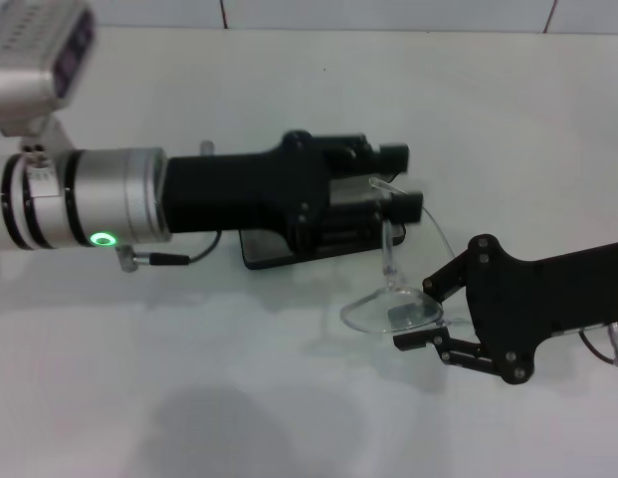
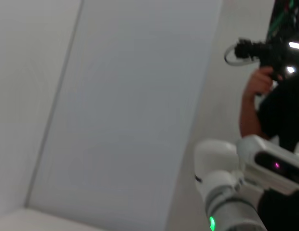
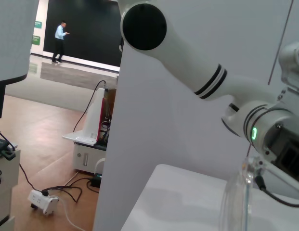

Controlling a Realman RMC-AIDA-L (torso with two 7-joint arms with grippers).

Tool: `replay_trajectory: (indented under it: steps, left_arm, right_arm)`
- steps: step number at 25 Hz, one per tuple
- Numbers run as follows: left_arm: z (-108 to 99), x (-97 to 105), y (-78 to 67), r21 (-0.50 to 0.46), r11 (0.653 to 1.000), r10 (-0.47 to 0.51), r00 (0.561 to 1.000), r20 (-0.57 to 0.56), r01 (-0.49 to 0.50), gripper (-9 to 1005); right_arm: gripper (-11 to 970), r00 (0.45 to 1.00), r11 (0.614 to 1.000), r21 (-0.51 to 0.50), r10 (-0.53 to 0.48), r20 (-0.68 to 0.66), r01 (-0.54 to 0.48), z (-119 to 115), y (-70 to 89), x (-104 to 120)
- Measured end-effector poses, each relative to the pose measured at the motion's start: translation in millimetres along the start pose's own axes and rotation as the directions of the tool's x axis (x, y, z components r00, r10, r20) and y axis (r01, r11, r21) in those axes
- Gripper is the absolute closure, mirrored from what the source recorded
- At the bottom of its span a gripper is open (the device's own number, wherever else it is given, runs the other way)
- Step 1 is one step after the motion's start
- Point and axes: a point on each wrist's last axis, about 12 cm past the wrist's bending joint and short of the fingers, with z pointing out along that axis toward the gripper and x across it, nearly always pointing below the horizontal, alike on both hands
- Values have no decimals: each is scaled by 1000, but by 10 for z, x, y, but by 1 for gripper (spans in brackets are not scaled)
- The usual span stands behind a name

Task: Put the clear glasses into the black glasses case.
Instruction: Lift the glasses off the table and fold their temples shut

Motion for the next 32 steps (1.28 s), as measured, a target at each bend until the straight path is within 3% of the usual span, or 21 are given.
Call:
replay_trajectory:
  steps: [5,10,16,21,27,32]
  left_arm:
    - [66,49,5,31,998,-50,994,-98,54,434]
    - [51,50,13,25,997,-69,991,-117,72,435]
    - [-107,21,124,-85,994,-80,992,-96,72,435]
    - [-103,96,222,-165,983,-111,980,-168,83,435]
    - [144,69,292,-161,986,-71,980,-188,41,435]
    - [233,1,291,-132,991,12,995,-100,-25,434]
  right_arm:
    - [837,1000,1000,2,-11,-1,11,-3,5,7]
    - [837,999,999,-2,-36,7,36,-58,51,7]
    - [837,975,983,72,-176,137,167,-347,319,-39]
    - [837,899,946,66,-322,298,317,-352,555,-96]
    - [837,877,968,-16,-221,427,251,-30,350,-82]
    - [837,906,992,-49,-83,416,113,183,102,-9]
